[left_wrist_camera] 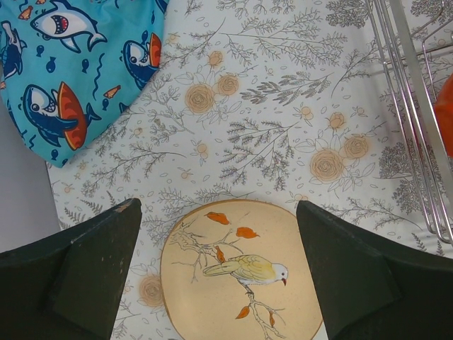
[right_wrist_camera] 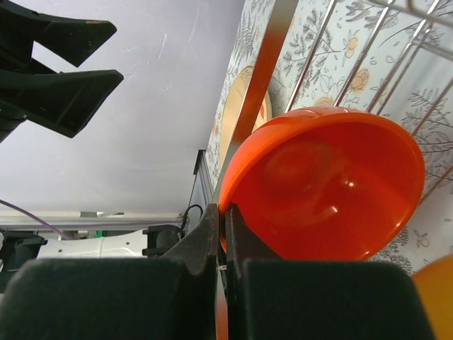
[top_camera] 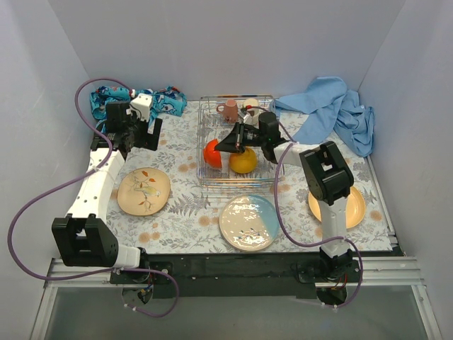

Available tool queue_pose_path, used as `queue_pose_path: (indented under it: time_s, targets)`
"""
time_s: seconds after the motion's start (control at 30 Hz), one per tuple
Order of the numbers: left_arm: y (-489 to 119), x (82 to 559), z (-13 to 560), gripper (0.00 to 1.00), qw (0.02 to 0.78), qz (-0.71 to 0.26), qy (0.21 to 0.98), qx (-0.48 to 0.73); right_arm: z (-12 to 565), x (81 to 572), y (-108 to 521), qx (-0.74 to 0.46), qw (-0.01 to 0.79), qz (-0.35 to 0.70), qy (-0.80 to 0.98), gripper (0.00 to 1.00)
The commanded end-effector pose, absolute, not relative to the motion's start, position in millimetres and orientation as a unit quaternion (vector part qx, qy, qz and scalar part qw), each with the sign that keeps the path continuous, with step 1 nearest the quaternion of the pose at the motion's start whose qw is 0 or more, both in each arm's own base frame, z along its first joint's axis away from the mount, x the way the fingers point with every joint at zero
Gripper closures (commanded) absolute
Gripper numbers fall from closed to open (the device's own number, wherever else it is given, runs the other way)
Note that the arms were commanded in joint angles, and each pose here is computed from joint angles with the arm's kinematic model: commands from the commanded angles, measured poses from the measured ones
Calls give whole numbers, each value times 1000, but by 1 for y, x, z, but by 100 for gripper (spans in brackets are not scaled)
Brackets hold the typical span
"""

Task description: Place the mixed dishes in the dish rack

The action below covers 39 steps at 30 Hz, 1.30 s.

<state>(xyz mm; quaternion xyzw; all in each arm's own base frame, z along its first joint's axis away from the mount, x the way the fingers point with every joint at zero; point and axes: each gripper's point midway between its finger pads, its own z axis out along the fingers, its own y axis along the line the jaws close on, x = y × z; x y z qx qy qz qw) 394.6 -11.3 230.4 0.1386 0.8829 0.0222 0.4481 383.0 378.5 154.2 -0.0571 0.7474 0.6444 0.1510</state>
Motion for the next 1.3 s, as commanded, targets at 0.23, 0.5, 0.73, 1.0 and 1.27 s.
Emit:
queue_pose_path:
  time_s: [0.23,0.5,0.73,1.0,1.27]
  targets:
    - [-13,387,242,8,467,19,874,136,195,373,393,-96,176,664,720,99]
    - [-13,385,242,8,467,20,874,135,163,378,382,-64,171,642,745,99]
    - [-12,382,242,8,470,22,872,134,150,389,350,-61,184,600,776,80]
    - [-14,385,238,7,485,18,865,128,145,393,313,-84,192,537,817,3]
    - [-16,382,234,7,490,9,863,123,145,413,290,-147,261,401,866,2]
